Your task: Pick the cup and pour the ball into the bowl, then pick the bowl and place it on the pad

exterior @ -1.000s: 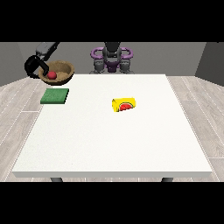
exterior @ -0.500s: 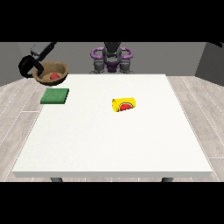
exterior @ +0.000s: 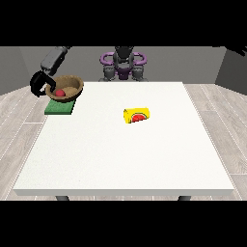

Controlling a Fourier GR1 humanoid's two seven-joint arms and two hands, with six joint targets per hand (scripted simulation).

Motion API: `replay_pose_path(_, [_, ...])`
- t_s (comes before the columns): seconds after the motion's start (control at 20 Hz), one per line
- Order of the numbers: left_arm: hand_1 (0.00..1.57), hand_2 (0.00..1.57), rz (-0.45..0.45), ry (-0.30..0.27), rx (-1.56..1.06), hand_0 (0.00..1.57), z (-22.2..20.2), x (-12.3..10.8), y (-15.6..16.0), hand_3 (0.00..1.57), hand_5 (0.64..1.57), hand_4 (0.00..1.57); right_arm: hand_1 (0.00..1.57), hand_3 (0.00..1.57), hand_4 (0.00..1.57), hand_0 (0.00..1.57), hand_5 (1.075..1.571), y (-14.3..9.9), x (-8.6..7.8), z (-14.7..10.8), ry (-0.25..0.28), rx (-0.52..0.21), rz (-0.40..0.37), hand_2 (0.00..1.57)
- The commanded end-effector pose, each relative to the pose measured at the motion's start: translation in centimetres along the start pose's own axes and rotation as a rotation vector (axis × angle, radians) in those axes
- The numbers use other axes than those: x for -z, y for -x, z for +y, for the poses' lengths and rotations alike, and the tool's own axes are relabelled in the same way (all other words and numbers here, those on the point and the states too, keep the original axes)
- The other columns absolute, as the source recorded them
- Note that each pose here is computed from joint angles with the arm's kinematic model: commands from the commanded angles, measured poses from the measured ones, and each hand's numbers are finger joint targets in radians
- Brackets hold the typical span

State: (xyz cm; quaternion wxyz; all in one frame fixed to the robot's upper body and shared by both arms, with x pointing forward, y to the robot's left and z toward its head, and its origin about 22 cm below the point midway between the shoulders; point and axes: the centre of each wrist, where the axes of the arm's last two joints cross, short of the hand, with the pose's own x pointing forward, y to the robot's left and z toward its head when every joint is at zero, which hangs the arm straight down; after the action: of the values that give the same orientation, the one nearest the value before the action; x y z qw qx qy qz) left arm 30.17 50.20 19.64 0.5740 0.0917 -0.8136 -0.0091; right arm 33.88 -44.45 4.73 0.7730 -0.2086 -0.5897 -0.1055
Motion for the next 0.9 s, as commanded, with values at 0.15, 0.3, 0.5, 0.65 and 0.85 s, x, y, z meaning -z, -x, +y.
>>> replay_pose_path(0.15, [0.0,0.0,-0.073,-0.01,-0.001,0.0,2.0,0.7,-3.6,0.0,1.561,1.19,1.57,0.88,0.71,1.57,1.571,-1.4,0.6,-2.3,0.059,0.143,0.004,1.57])
replay_pose_path(0.3, [0.0,0.0,-0.041,0.003,-0.003,0.0,1.8,0.4,-2.4,0.0,1.562,1.19,1.57,1.16,0.0,1.57,1.551,-2.0,0.5,-3.2,0.159,0.046,0.029,1.57])
replay_pose_path(0.5, [0.0,0.0,0.0,0.003,0.006,0.0,0.6,0.0,-1.3,0.0,1.562,1.19,1.54,0.88,0.0,1.54,1.553,-0.2,0.1,-4.3,0.199,0.064,0.007,1.44])
replay_pose_path(0.65, [0.0,0.0,-0.065,-0.04,-0.007,0.0,3.1,-0.3,-2.3,0.0,1.562,1.19,1.46,0.8,0.0,1.46,1.539,-0.7,0.4,-2.5,0.186,0.127,-0.057,1.39])
replay_pose_path(0.85, [0.0,0.0,-0.066,-0.019,0.018,0.0,3.8,-0.6,-2.6,0.0,1.564,1.19,1.45,0.75,0.0,1.45,1.54,-1.3,0.9,-0.1,0.153,0.173,-0.033,1.38])
